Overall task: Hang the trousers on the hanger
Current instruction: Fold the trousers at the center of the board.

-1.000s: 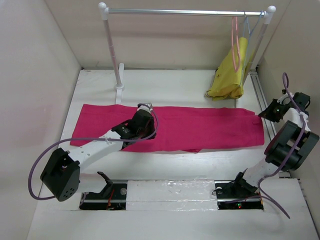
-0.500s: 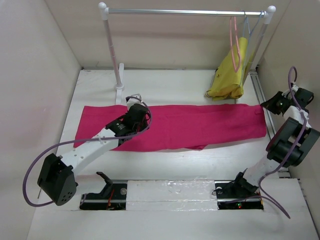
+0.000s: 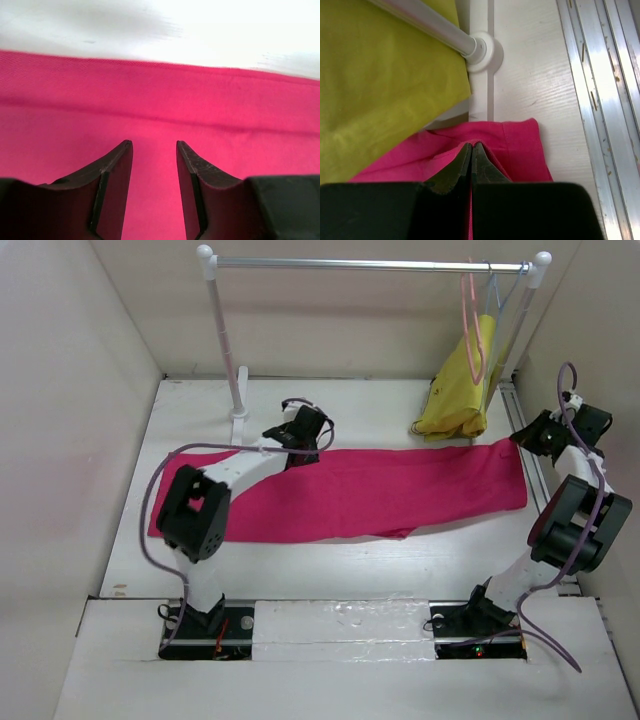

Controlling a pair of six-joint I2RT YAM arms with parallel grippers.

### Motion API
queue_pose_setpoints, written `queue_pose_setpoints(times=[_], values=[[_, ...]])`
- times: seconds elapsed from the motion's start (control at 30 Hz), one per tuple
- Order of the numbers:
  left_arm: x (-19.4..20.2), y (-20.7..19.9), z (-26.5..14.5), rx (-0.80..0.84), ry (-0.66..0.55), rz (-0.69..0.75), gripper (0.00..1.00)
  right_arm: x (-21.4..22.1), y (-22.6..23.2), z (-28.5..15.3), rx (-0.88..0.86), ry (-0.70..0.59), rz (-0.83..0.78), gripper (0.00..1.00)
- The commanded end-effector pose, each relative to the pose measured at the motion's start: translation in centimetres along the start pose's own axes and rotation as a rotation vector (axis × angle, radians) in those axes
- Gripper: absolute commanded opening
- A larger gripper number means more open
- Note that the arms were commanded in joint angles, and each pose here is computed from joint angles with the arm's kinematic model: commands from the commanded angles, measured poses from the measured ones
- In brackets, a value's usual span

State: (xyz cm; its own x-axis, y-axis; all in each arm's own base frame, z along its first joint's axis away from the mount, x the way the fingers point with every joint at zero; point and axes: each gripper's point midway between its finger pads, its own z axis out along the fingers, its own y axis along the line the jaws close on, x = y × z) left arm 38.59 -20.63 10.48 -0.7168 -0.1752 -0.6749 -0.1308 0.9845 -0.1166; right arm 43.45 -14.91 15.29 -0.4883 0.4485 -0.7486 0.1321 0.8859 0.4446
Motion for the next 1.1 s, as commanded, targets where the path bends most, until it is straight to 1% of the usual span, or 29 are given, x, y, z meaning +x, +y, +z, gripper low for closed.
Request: queue_pose_setpoints(times=[0.0, 0.03, 0.1, 0.13, 0.17, 0.23, 0.37, 0.4, 0.43, 0.47, 0.53, 0.6, 0.63, 0.7, 0.8, 1.0, 1.07], values=[[-1.4, -1.1, 1.9, -0.028, 0.015, 0.05, 0.36, -0.6, 0.2, -0.2, -0.015, -0.049, -0.029, 0.0], [-0.4, -1.2, 3.2, -0.036, 0.047, 0.106, 0.36, -0.3, 0.2, -0.2, -0.018, -0.044, -0.018, 0.0], [-1.2, -2.3, 3.7, 0.0, 0.03, 0.141, 0.36, 0.0, 0.7, -0.1, -0.036, -0.041, -0.025, 0.0], [-1.1, -2.7, 4.2, 0.033, 0.03, 0.202, 0.36, 0.1, 0.8, -0.1, -0.037, -0.041, -0.026, 0.0], [-1.3, -3.5, 4.5, 0.068, 0.015, 0.21, 0.37, 0.4, 0.8, -0.2, -0.037, -0.038, -0.025, 0.0], [-0.9, -4.0, 5.1, 0.094, 0.028, 0.237, 0.38, 0.5, 0.8, -0.2, -0.04, -0.032, -0.033, 0.0], [1.6, -4.3, 6.0, 0.115, 0.132, 0.255, 0.37, 0.8, 0.5, -0.4, -0.041, -0.025, -0.018, 0.0], [2.6, -3.8, 6.3, 0.108, 0.155, 0.259, 0.37, 0.8, 0.6, -0.4, -0.049, -0.023, -0.015, 0.0], [2.9, -3.8, 6.2, 0.112, 0.157, 0.254, 0.37, 0.8, 0.6, -0.4, -0.049, -0.023, -0.02, 0.0], [3.2, -3.6, 6.3, 0.111, 0.158, 0.252, 0.4, 0.8, 0.6, -0.4, -0.051, -0.019, -0.019, 0.0], [4.3, -2.9, 6.8, 0.089, 0.183, 0.251, 0.49, 0.7, 0.7, -0.4, -0.056, -0.018, -0.028, 0.0], [4.8, -3.0, 7.1, 0.091, 0.198, 0.257, 0.5, 1.1, 0.8, -0.2, -0.069, -0.012, -0.026, 0.0], [4.8, -3.1, 7.2, 0.095, 0.197, 0.258, 0.52, 1.3, 0.7, -0.2, -0.071, -0.008, -0.023, 0.0], [4.8, -3.5, 7.0, 0.122, 0.197, 0.257, 0.51, 1.6, 0.7, -0.1, -0.072, -0.002, -0.02, 0.0], [4.6, -3.7, 6.2, 0.152, 0.19, 0.257, 0.47, 1.8, 0.6, -0.1, -0.067, 0.003, -0.025, 0.0], [5.0, -3.4, 6.4, 0.147, 0.203, 0.279, 0.43, 1.7, 0.5, -0.1, -0.06, 0.005, -0.02, 0.0], [5.4, -3.2, 6.7, 0.134, 0.224, 0.295, 0.37, 1.6, 0.6, -0.1, -0.063, 0.003, -0.017, 0.0]])
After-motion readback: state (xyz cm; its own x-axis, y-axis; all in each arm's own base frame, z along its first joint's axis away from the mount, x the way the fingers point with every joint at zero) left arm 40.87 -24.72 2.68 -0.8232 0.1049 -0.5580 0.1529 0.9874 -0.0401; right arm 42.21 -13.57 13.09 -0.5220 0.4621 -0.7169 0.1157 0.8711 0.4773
